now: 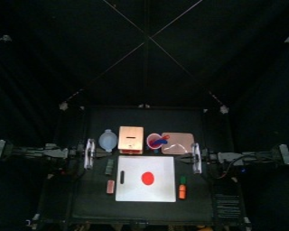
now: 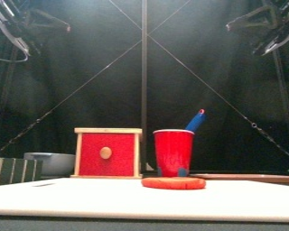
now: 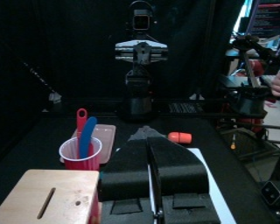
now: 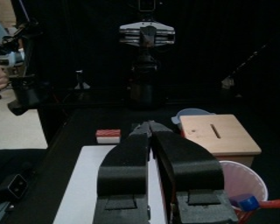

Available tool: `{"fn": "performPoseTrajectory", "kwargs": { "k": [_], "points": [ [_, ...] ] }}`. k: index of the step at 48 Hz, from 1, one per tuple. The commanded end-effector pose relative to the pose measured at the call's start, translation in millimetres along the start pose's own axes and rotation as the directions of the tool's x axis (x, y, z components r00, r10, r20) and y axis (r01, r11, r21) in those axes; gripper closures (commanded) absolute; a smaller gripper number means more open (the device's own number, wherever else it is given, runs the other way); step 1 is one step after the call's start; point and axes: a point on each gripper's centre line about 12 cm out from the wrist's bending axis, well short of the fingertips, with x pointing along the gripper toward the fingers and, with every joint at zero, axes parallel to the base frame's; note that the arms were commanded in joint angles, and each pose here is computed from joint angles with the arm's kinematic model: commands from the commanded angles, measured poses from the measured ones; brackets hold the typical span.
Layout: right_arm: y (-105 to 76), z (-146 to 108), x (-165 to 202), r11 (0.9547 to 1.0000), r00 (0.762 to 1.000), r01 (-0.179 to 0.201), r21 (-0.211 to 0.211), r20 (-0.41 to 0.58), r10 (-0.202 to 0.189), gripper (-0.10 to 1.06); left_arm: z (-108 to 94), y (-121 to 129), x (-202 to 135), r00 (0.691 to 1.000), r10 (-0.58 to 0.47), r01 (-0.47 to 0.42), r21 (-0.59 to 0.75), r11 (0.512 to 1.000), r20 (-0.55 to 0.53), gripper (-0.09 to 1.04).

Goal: Get the cutter from the drawer then cut the dough then place the extra dough in the bowl
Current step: Open the drawer

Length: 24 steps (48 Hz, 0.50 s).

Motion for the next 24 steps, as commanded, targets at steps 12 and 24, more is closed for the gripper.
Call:
{"fn": "performPoseTrajectory", "kwargs": {
  "k": [12,24],
  "points": [
    [-25.8,4,59,0.9835,0.998,0.059,-0.171,-0.01,-0.061,1.02,-17,2,23,1.0,0.029,-0.029,-0.094,0.995,-0.002,0.86],
    [-64.7,-17,134,0.9718,0.995,0.098,-0.214,0.02,-0.096,1.02,-53,5,37,0.995,0.1,-0.093,-0.201,0.975,0.024,0.77]
  ]
}}
